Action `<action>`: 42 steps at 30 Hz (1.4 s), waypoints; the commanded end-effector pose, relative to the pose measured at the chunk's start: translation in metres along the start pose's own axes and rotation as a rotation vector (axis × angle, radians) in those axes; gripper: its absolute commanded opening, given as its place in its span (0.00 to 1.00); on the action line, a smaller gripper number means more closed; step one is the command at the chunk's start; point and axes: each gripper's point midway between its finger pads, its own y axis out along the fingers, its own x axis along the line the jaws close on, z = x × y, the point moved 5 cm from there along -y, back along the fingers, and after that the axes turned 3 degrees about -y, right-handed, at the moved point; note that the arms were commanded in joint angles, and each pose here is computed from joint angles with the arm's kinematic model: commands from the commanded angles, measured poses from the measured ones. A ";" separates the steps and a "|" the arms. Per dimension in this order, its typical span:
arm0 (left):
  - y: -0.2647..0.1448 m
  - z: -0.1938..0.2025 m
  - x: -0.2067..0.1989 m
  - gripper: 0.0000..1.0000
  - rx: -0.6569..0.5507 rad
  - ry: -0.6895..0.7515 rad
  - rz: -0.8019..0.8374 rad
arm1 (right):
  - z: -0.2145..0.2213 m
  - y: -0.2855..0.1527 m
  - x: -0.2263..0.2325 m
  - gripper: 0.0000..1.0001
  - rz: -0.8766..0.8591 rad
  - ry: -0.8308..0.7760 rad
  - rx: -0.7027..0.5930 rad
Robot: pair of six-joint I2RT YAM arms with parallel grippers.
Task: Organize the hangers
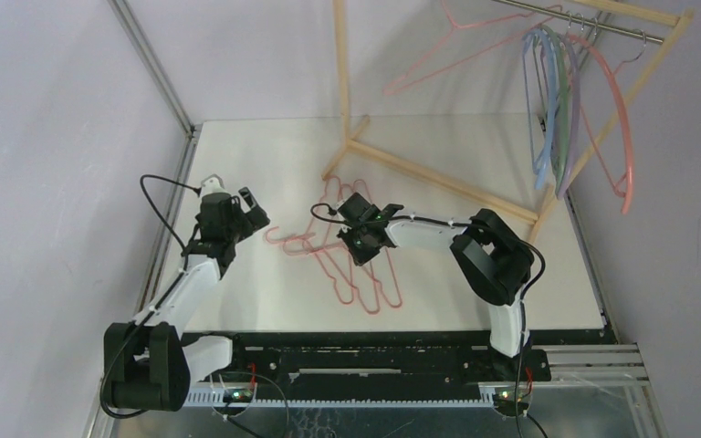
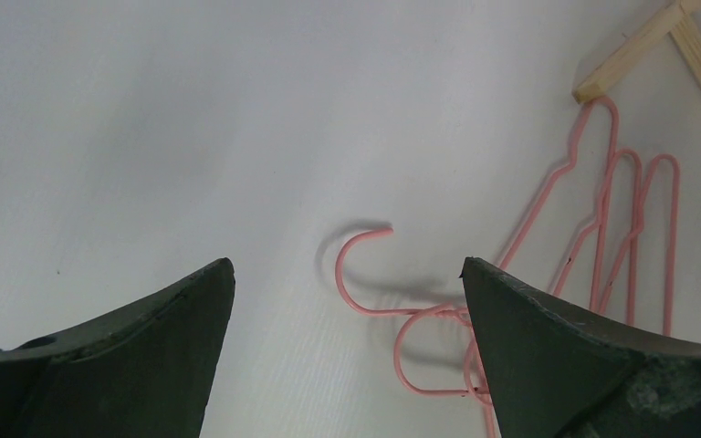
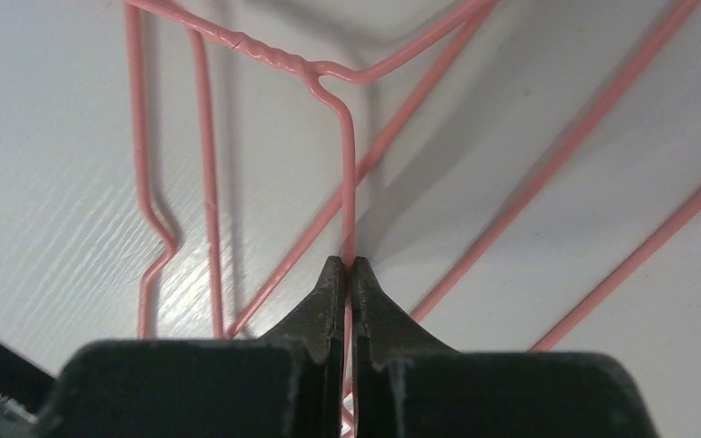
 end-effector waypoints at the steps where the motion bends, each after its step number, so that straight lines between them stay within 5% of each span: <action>1: -0.008 -0.015 0.000 0.99 -0.067 -0.015 0.014 | -0.027 -0.047 0.008 0.00 -0.104 0.051 -0.118; 23: -0.017 -0.020 0.001 1.00 -0.082 -0.024 0.020 | -0.106 -0.273 0.000 0.00 -0.363 0.320 -0.694; 31: -0.017 -0.018 0.000 1.00 -0.076 -0.038 0.030 | -0.128 -0.316 0.015 0.00 -0.562 0.271 -0.741; 42: -0.020 -0.014 0.004 0.99 -0.078 -0.034 0.020 | -0.109 -0.350 -0.031 0.00 -0.270 0.426 -0.898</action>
